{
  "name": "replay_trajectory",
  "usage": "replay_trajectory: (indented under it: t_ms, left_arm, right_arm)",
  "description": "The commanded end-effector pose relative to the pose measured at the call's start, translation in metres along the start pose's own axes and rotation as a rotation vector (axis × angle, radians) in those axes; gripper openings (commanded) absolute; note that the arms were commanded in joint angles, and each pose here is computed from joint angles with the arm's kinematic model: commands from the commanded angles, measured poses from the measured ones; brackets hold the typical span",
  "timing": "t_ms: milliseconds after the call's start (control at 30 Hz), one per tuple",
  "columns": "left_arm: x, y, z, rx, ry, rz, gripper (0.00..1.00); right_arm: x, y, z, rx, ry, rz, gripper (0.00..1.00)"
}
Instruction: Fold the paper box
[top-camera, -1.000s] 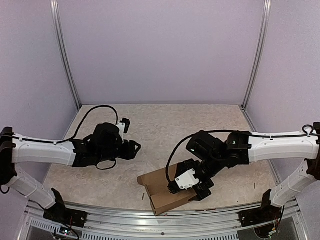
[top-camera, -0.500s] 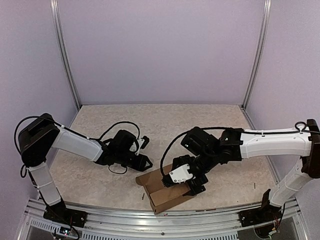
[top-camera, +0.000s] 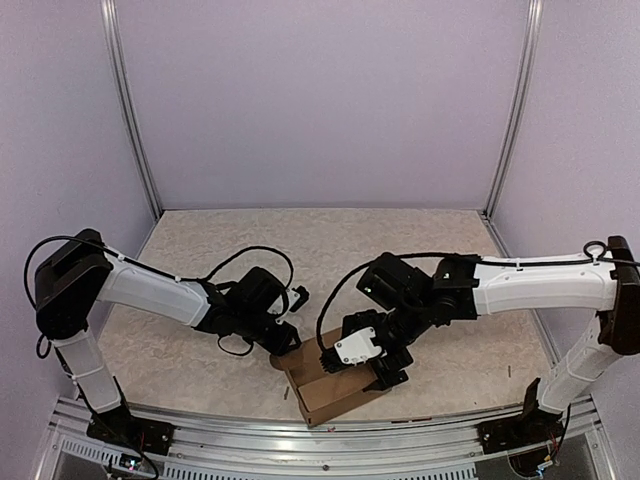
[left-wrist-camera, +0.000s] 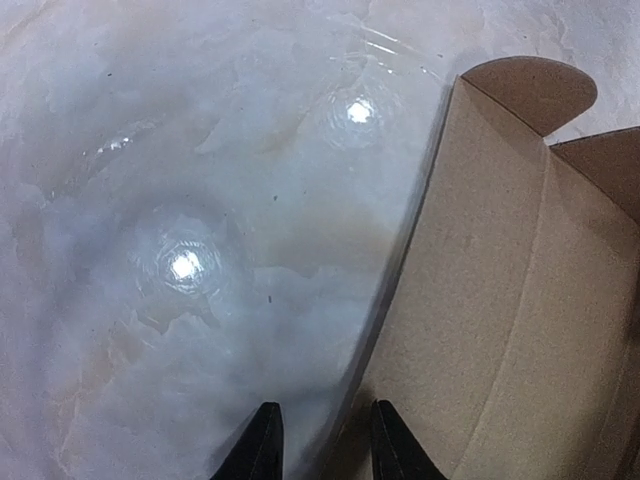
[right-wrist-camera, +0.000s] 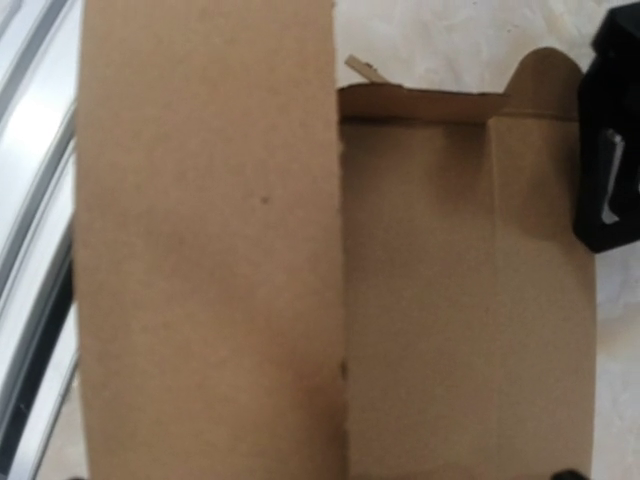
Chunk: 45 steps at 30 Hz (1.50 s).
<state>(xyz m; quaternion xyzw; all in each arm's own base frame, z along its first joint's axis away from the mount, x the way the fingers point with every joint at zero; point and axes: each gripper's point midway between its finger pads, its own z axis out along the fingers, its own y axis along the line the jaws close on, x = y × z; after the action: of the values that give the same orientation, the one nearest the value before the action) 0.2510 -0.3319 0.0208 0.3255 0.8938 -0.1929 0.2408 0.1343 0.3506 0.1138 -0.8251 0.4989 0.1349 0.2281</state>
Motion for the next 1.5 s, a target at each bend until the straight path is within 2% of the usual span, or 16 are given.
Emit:
replay_trajectory:
  t_ms: [0, 333, 600, 767, 900, 1033, 1133, 1300, 1467]
  left_arm:
    - [0.021, 0.006, 0.005, -0.062, 0.093, 0.041, 0.29]
    - [0.033, -0.002, 0.02, -0.074, 0.15, 0.082, 0.24]
    - [0.031, -0.006, 0.02, -0.014, 0.12, 0.033, 0.22]
    - [0.008, -0.003, 0.001, 0.086, -0.001, -0.093, 0.24]
    - [-0.019, 0.013, -0.025, 0.105, -0.141, -0.182, 0.3]
    - [-0.044, -0.004, -0.059, 0.18, -0.256, -0.108, 0.35]
    - [-0.044, -0.021, -0.065, 0.221, -0.231, -0.064, 0.38]
    - [-0.019, -0.025, -0.046, 0.128, -0.102, -0.039, 0.38]
    - [-0.003, -0.035, -0.039, 0.078, -0.051, -0.007, 0.38]
  right_arm:
    - [-0.001, -0.01, -0.001, -0.003, -0.01, 0.041, 1.0]
    - [0.014, -0.07, 0.003, 0.016, -0.073, 0.239, 1.0]
    - [0.038, -0.072, 0.042, -0.092, -0.033, 0.317, 1.0]
    - [0.048, -0.072, 0.056, -0.114, -0.006, 0.34, 1.0]
    - [0.055, -0.076, 0.064, -0.126, 0.008, 0.362, 1.0]
    - [0.06, -0.081, 0.068, -0.142, 0.01, 0.388, 1.0]
    - [0.057, -0.087, 0.062, -0.143, -0.019, 0.408, 1.0]
    - [0.043, -0.097, 0.039, -0.12, -0.082, 0.412, 1.0]
    - [0.033, -0.099, 0.019, -0.098, -0.101, 0.397, 1.0]
